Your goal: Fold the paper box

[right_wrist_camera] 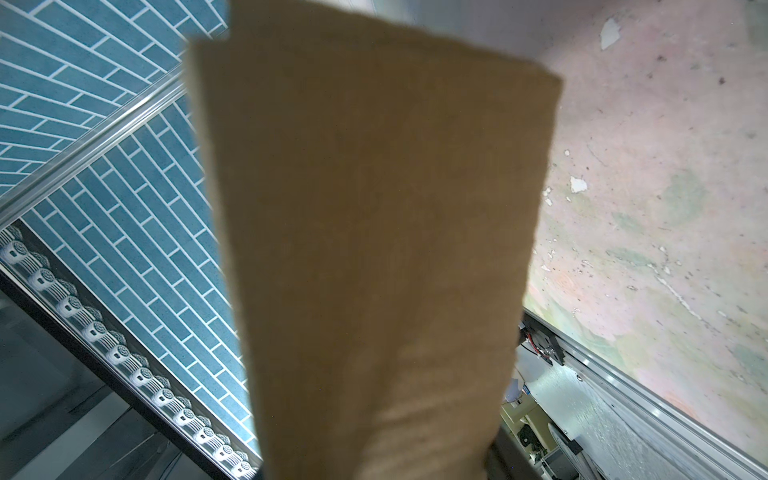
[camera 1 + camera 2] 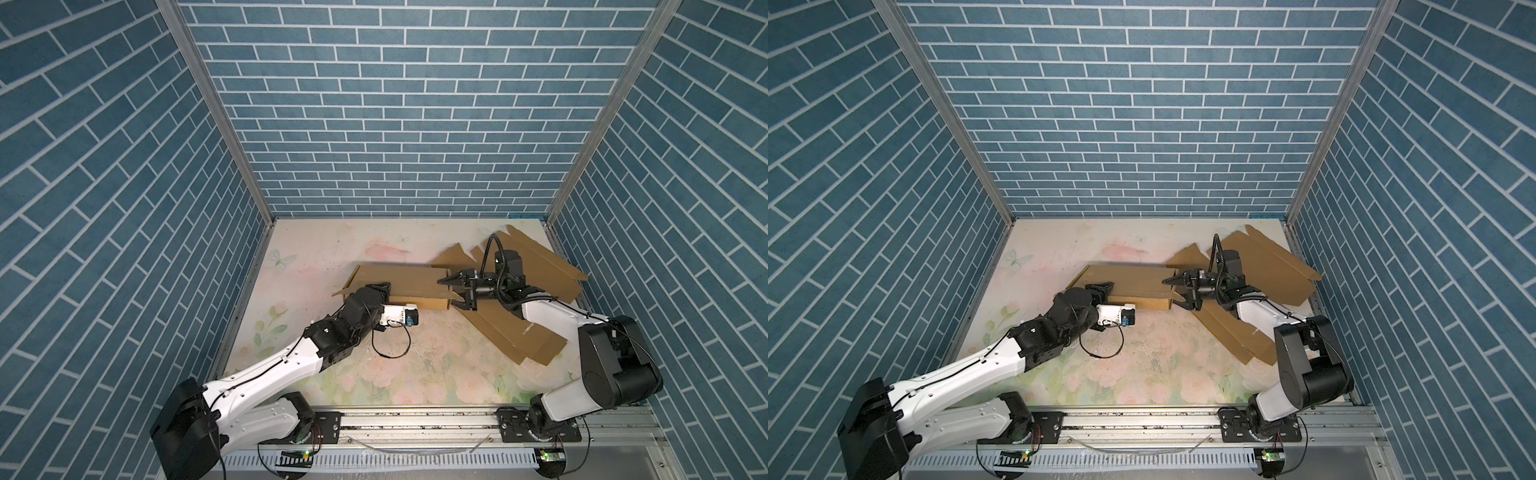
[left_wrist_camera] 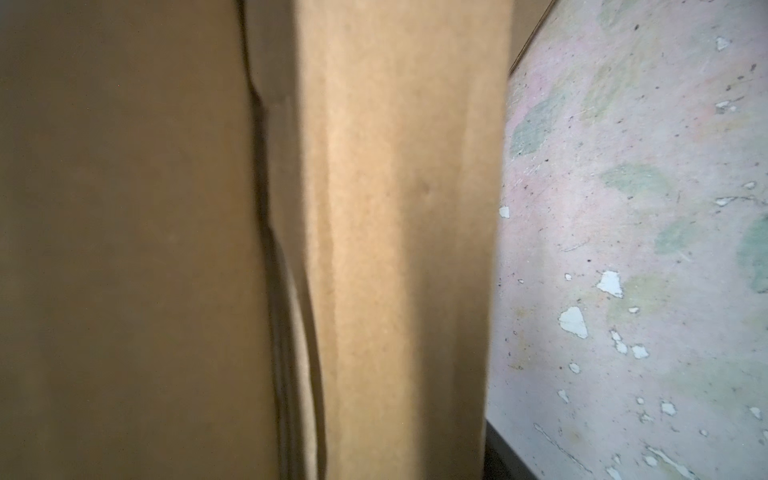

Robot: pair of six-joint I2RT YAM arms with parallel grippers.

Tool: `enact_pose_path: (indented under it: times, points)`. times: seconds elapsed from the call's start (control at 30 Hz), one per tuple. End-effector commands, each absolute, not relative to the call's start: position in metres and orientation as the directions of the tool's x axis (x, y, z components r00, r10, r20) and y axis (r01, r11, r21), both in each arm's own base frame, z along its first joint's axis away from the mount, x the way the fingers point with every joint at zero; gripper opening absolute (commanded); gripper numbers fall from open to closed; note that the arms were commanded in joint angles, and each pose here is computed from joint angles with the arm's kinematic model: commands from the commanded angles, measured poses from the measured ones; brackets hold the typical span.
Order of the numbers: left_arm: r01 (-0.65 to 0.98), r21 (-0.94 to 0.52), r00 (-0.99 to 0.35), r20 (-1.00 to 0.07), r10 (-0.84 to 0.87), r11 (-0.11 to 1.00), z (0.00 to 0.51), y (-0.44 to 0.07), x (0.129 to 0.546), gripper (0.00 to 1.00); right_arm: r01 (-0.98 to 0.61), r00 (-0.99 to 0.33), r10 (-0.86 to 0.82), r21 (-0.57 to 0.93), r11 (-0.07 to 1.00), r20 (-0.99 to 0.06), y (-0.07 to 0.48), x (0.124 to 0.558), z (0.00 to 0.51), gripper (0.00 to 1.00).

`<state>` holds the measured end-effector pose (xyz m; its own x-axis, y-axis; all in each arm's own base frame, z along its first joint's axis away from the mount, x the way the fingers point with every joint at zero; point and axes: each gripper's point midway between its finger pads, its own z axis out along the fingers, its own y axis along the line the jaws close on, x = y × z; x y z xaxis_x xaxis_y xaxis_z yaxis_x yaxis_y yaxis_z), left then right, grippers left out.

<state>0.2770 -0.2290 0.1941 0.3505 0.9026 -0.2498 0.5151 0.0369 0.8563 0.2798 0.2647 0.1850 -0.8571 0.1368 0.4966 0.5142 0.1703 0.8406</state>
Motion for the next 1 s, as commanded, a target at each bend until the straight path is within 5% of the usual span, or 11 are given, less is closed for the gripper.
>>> enact_pose_path:
  times: [0.0, 0.57, 0.97]
  points:
    - [0.494, 0.869, 0.355, -0.237, 0.904, 0.033, 0.195, -0.227, 0.276, 0.64, 0.509, -0.861, 0.070, 0.846, 0.157, 0.504, 0.266, 0.265, 0.199, 0.53]
    - [0.469, 0.882, 0.327, -0.220, 0.919, 0.044, 0.199, -0.221, 0.281, 0.52, 0.499, -0.867, 0.081, 0.857, 0.130, 0.492, 0.265, 0.267, 0.201, 0.70]
    - [0.655, 0.748, 0.153, -0.267, 0.951, 0.104, 0.183, -0.190, 0.257, 0.50, 0.442, -0.892, 0.163, 0.888, 0.125, 0.420, 0.243, 0.274, 0.201, 0.76]
